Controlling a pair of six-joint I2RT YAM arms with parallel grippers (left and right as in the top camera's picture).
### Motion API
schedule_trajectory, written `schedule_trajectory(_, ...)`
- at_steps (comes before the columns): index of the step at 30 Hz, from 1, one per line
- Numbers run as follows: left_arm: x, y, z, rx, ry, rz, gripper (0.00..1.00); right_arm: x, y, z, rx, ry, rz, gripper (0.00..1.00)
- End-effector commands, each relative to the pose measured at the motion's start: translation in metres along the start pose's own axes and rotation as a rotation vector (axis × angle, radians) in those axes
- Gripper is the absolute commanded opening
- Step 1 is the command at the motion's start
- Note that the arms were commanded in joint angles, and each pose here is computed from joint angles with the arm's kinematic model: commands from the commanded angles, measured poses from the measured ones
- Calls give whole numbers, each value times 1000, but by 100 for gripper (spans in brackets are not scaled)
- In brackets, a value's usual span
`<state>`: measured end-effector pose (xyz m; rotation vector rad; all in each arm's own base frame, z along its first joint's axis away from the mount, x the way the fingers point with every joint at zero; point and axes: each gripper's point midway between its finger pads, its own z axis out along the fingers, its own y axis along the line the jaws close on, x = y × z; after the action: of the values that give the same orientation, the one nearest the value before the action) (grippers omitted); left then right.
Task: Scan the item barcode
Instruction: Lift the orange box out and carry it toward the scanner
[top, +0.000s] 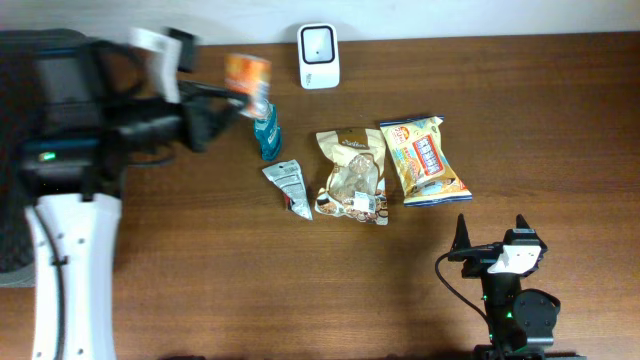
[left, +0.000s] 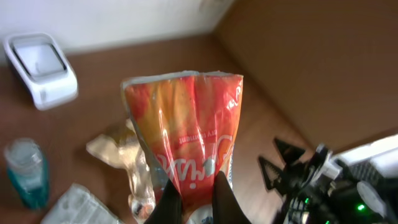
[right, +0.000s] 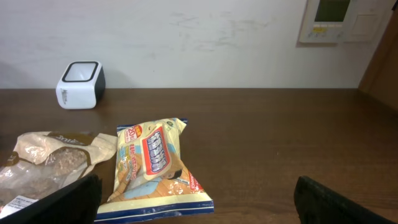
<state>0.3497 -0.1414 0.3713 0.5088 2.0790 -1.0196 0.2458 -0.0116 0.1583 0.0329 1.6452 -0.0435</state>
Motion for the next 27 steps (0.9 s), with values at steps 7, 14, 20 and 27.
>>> schedule_trajectory(7, 87, 29, 112, -356, 396, 100, 0, 3, 0, 0, 3, 6, -2, 99)
schedule_trajectory(14, 158, 52, 190, -360, 625, 108, 0, 3, 0, 0, 3, 6, -3, 98)
schedule_trajectory(20, 201, 86, 228, -370, 717, 75, 0, 3, 0, 0, 3, 6, -3, 98)
schedule_trajectory(27, 181, 79, 226, -364, 681, 86, 69, 3, 0, 0, 3, 6, -3, 98)
